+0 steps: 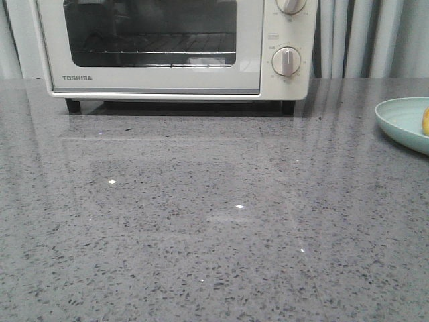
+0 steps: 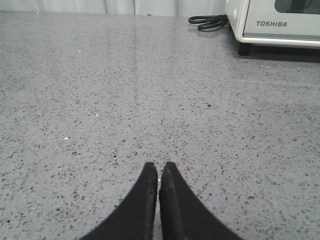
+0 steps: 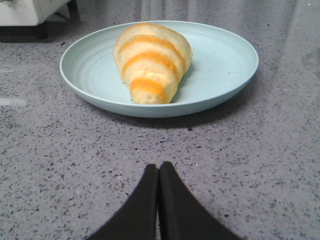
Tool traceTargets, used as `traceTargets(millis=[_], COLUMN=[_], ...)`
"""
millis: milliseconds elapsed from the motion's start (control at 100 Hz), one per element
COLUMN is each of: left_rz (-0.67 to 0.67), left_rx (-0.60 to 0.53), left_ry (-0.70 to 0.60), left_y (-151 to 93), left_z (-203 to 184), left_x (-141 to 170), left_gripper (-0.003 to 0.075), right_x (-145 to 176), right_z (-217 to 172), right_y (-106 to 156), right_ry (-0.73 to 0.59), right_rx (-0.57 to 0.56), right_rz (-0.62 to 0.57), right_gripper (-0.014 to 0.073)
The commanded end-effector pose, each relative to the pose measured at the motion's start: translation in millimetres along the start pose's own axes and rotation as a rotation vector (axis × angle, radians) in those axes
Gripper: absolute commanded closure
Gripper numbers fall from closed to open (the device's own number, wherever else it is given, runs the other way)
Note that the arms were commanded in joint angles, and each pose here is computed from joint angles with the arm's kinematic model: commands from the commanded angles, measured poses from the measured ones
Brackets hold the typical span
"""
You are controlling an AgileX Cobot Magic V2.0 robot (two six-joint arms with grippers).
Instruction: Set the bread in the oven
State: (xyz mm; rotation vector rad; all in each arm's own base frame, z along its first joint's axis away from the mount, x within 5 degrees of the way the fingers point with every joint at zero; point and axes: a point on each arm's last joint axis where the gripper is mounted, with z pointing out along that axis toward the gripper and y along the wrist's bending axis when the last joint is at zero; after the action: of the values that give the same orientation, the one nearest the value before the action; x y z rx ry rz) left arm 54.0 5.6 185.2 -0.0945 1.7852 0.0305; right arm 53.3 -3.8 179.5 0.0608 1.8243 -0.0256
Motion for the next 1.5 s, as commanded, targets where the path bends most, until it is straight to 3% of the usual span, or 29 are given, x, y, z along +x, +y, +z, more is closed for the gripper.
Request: traceTargets(millis=[0, 520, 700, 820, 1010, 1180, 1350, 1490], left_rz=[-0.01, -0.01, -0.01, -0.021, -0.114, -0.239, -0.366, -0.369], left_rx=[0.02, 0.023, 0.025, 0.036, 0.074, 0.101, 0.116, 0.118], left_ry=[-0.091, -0.106, -0.12, -0.163, -0.283, -0.383, -0.515, -0.626], left_y=[-1.4, -1.7, -1.9, -2.7, -4.8, -4.5, -1.2, 0.6], left_z=[-0.2, -0.4, -0.5, -1.1, -3.7, -6.8, -12.0, -17.4], left_x=[-1.9, -3.3, -4.5, -8.4, -19.4, -28.3, -39.2, -47.5], left_gripper=[0.0741, 0.0741, 0.0741, 0.0741, 0.0741, 0.0741, 0.0741, 0.0741], right_x=[5.0, 5.0, 2.0, -13.0, -51.7, -68.6, -72.5, -74.4], right_z=[1.3, 1.3, 1.2, -0.8, -20.6, -40.8, -42.8, -37.7], right_y=[0.2, 0.2, -3.1, 0.8, 10.9, 15.8, 15.6, 13.2], right_ry=[-0.017, -0.017, -0.048, -0.217, -0.705, -0.997, -1.002, -0.883], right_rx=[-0.004, -0.004, 0.035, 0.004, -0.081, -0.133, -0.13, -0.103], right_rz=[-0.012, -0.012, -0.146, -0.139, -0.144, -0.144, -0.143, -0.139], right_gripper=[0.0643, 0.0643, 0.0643, 0.0643, 0.0643, 0.0643, 0.0643, 0.0643])
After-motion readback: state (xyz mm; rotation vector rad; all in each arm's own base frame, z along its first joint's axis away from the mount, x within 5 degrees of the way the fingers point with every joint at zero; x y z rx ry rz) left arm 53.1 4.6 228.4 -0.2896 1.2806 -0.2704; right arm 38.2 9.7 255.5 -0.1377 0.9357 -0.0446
